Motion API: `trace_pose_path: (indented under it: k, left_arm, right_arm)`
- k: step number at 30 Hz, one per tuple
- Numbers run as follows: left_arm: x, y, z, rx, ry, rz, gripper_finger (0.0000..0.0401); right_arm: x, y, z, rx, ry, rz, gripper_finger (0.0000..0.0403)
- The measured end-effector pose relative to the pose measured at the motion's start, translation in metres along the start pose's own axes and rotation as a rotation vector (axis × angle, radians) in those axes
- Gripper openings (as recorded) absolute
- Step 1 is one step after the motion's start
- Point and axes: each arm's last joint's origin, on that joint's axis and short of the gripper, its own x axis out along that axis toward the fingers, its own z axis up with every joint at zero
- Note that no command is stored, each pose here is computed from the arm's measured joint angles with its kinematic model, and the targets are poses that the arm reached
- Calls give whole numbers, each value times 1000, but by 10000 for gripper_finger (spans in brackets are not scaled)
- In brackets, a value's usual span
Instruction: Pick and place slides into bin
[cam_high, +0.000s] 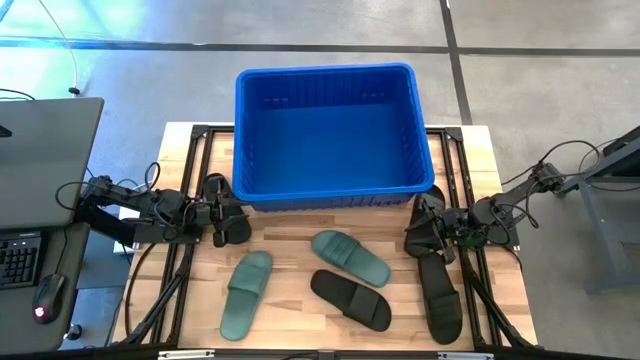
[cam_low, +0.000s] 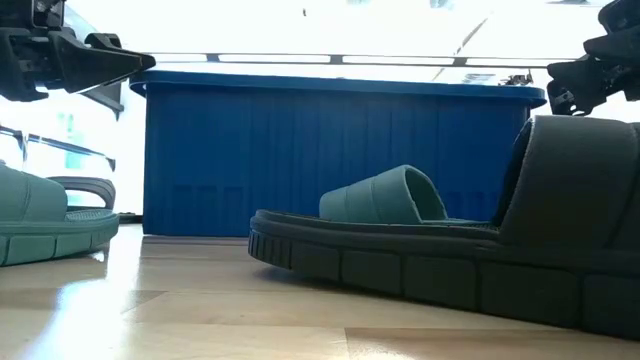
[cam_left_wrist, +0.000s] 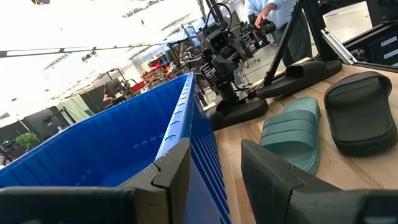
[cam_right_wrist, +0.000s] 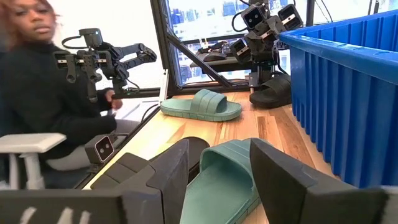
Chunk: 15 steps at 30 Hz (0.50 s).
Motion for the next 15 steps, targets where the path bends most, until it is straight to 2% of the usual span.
trace_pose_path:
  k: [15]
  left_arm:
    - [0,0,0,0,0,0,127]
  right_arm:
    - [0,0,0,0,0,0,158]
